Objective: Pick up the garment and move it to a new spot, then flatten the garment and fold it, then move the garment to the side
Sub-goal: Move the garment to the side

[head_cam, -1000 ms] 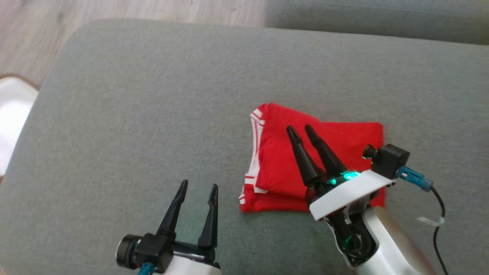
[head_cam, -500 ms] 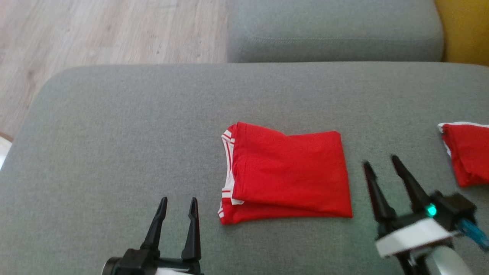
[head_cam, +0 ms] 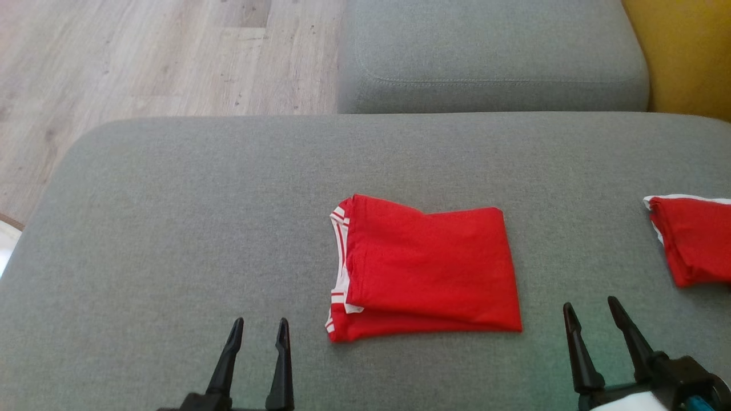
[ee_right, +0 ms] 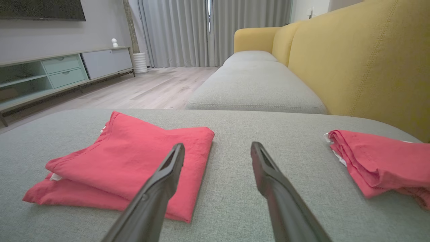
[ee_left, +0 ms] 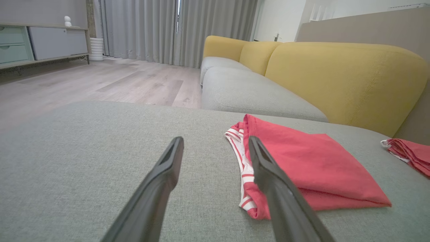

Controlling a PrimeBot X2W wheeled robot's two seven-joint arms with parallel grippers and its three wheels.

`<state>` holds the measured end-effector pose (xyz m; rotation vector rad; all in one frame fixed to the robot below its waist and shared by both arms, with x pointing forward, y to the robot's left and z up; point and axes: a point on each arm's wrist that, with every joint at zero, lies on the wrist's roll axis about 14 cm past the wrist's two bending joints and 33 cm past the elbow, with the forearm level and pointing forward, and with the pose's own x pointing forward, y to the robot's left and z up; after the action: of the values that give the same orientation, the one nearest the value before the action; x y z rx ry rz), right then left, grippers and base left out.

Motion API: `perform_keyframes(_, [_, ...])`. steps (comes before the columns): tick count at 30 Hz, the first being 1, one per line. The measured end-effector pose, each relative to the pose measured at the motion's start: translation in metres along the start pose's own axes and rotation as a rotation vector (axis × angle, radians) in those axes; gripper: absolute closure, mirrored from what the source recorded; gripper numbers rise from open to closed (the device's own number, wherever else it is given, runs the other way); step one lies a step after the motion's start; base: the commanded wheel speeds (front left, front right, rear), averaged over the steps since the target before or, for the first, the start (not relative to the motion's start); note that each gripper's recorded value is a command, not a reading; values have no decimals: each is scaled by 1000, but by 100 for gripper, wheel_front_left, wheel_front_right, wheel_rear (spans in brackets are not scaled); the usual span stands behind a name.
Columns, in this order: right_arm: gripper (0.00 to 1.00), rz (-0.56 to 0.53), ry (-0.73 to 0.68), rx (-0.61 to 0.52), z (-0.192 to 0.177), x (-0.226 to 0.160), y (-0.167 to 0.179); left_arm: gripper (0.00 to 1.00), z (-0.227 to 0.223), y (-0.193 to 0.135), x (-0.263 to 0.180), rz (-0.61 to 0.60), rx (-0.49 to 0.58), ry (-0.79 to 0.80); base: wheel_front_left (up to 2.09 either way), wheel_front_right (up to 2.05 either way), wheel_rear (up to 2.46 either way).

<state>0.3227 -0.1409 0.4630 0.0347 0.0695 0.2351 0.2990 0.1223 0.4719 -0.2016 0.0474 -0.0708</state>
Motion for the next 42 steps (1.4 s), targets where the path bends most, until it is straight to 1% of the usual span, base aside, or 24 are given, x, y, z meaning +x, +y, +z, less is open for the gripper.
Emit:
perform_keyframes(25, [0,10,-4,8,0,-2,8,0,-1,1,-4,0,10,0,0,0,0])
perform_keyframes(28, [0,19,29,19,-10,-2,12,0,-4,0,-3,-1,9,11,0,0,0])
perform_keyframes(30, [0,12,63,67,-21,-1,13,0,-7,0,-2,-1,6,22,0,0,0])
perform_keyframes(33, [0,-5,113,157,-38,11,14,0,-13,-1,0,-4,3,45,0,0,0])
perform_keyframes(36, [0,-20,182,224,-49,36,10,0,-20,-5,1,-12,-9,72,0,0,0])
perform_keyframes(42, [0,-2,296,299,-52,89,12,0,-29,-3,8,-6,-14,110,0,0,0])
